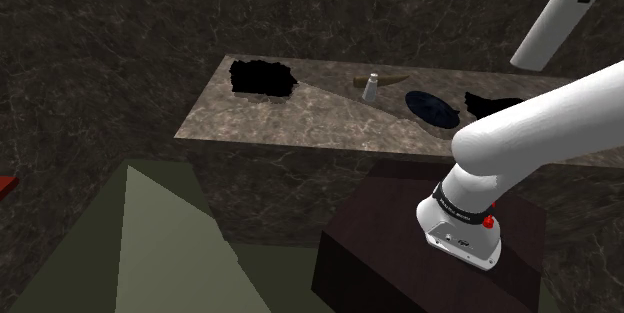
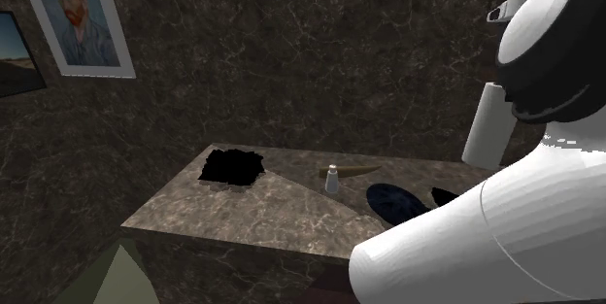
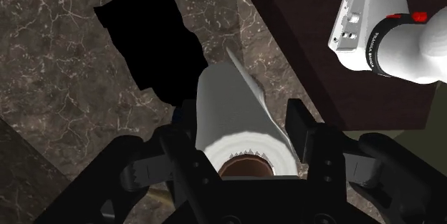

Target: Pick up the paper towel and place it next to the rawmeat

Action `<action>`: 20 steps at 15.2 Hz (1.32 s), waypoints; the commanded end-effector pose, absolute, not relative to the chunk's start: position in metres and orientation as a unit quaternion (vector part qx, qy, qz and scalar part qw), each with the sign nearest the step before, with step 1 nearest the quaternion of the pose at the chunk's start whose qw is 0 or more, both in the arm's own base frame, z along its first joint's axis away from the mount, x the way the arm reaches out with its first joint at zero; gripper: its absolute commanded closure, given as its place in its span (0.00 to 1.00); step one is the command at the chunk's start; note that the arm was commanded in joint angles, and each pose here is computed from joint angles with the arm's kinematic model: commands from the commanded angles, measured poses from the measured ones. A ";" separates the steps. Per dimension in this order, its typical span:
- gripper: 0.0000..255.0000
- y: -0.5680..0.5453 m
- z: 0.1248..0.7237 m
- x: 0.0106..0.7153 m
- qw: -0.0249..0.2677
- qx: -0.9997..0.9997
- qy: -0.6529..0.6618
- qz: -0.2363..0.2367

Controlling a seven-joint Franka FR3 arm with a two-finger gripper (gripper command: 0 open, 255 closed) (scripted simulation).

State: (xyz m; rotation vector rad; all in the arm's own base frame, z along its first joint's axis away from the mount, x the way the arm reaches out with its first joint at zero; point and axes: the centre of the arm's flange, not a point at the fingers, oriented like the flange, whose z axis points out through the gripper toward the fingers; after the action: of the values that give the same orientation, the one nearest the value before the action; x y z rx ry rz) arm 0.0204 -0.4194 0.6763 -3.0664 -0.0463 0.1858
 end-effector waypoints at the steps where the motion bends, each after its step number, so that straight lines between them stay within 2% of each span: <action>1: 1.00 -0.418 0.680 -0.004 0.035 -0.997 -0.016 0.061; 8: 1.00 -0.415 0.698 -0.100 0.035 -0.997 -0.016 0.061; 20: 1.00 -0.415 0.635 -0.100 0.035 -0.997 -0.016 0.061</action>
State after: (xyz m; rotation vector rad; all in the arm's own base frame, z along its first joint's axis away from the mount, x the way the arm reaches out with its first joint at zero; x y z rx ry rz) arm -0.1006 -0.4137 0.6398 -3.0656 -0.0476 0.1863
